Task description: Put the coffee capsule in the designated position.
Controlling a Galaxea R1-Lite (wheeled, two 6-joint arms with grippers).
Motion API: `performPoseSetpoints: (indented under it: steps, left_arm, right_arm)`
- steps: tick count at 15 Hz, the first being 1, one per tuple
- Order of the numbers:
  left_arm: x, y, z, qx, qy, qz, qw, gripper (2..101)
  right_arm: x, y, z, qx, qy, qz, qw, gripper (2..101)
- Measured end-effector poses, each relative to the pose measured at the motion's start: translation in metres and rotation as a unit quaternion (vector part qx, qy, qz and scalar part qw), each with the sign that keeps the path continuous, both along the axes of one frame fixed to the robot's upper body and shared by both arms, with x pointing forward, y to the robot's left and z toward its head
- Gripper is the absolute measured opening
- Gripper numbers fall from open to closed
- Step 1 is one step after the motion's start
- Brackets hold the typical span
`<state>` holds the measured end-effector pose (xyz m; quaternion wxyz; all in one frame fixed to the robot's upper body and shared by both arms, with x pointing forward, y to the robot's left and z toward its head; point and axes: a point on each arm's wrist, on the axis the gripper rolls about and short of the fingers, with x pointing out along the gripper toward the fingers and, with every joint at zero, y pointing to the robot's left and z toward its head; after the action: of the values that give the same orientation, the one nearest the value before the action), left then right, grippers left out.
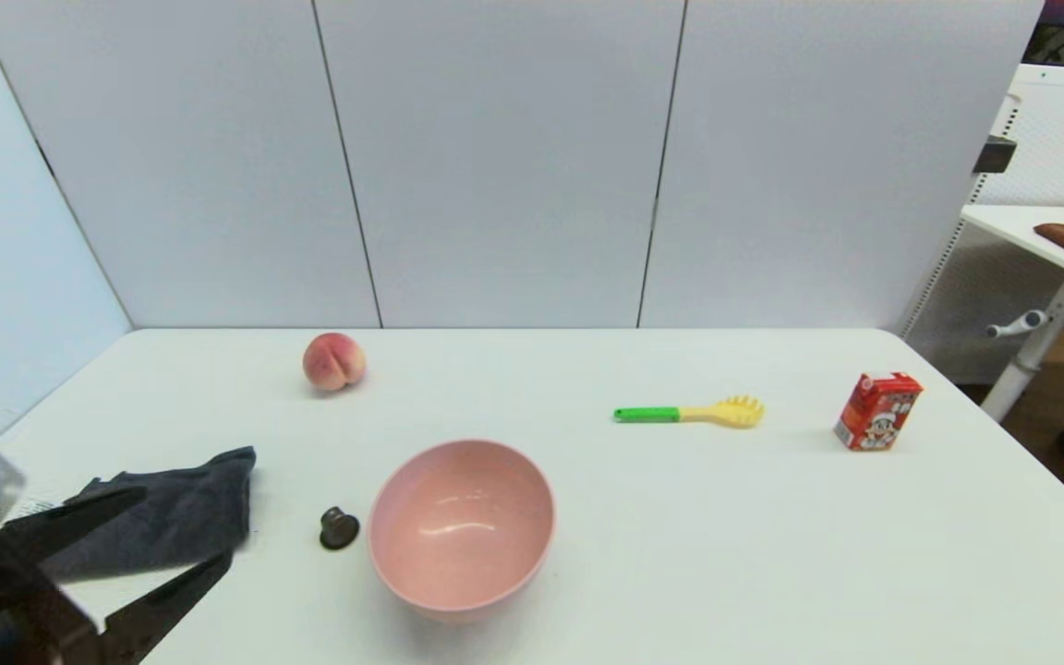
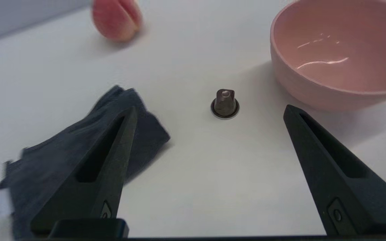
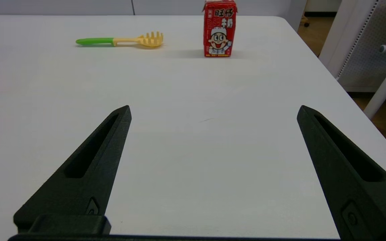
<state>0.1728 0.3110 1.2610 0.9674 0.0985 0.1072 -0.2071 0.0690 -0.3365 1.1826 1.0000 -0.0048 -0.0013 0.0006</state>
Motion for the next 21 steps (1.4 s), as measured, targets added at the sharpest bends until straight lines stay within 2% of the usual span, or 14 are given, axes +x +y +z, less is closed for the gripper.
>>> performPoseSetpoints:
  steps: [4, 7, 8, 11, 15, 19, 21]
  left_arm:
    - [-0.058, 0.016, -0.022, -0.017, -0.115, 0.052, 0.992, 92.4]
    - [-0.087, 0.019, -0.044, -0.021, -0.157, 0.1, 0.982, 94.2]
    - [-0.093, 0.02, -0.053, -0.018, -0.158, 0.119, 0.98, 94.6]
    - [-0.101, 0.021, -0.076, -0.014, -0.111, 0.17, 0.979, 95.6]
    - [-0.103, 0.022, -0.078, -0.089, -0.108, 0.202, 0.969, 96.5]
    - [-0.104, 0.022, -0.079, -0.099, -0.108, 0.209, 0.967, 97.0]
    - [-0.104, 0.022, -0.078, -0.099, -0.108, 0.209, 0.967, 97.1]
  right_arm:
    - [0.0, 0.0, 0.0, 0.0, 0.0, 0.0, 1.0, 98.0]
    - [0.0, 0.0, 0.0, 0.001, 0.0, 0.0, 1.0, 98.0]
    - [0.0, 0.0, 0.0, 0.0, 0.0, 0.0, 1.0, 98.0]
    - [0.0, 0.0, 0.0, 0.0, 0.0, 0.0, 1.0, 98.0]
    - [0.0, 0.0, 0.0, 0.0, 0.0, -0.001, 1.0, 98.0]
    - [0.0, 0.0, 0.0, 0.002, 0.0, -0.001, 1.0, 98.0]
    - [0.0, 0.0, 0.0, 0.013, 0.0, -0.002, 0.9999, 98.0]
